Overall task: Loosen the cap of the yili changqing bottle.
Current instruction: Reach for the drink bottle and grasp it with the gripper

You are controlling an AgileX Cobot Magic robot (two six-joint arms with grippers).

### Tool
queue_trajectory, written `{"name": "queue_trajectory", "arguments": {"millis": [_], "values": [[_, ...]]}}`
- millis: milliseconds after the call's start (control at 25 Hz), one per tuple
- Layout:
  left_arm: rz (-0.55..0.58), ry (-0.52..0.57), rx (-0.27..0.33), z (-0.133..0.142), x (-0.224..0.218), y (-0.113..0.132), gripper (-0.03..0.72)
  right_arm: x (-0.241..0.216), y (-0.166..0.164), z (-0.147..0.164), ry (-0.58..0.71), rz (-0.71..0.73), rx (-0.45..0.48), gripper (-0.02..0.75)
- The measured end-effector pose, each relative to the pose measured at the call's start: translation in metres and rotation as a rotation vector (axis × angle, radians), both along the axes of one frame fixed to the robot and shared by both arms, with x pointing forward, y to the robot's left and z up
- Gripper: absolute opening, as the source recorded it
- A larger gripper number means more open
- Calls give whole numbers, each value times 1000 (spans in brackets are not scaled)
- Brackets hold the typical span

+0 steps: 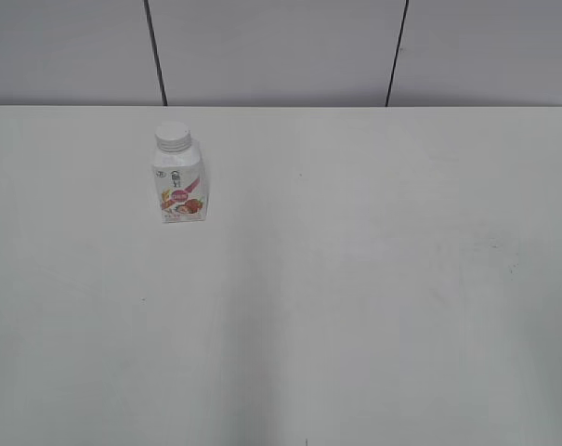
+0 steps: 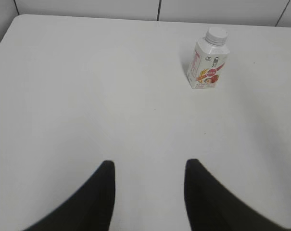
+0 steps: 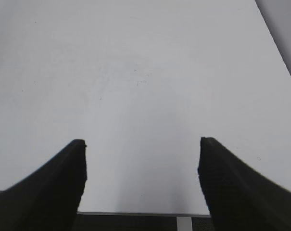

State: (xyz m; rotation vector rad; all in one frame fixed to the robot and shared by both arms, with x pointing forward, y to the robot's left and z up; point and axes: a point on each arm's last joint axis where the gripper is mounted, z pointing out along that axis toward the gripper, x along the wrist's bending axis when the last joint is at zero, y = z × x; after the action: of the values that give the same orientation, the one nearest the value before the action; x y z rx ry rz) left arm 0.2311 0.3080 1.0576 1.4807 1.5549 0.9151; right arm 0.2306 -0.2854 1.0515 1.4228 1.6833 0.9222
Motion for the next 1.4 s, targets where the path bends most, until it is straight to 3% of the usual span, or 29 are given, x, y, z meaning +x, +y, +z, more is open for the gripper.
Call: {"name": "queue_trajectory", "arguments": {"millis": [1400], "values": [[0,-12,-1,3,-1,0,307,0,0,0,0,0,0,571]]}}
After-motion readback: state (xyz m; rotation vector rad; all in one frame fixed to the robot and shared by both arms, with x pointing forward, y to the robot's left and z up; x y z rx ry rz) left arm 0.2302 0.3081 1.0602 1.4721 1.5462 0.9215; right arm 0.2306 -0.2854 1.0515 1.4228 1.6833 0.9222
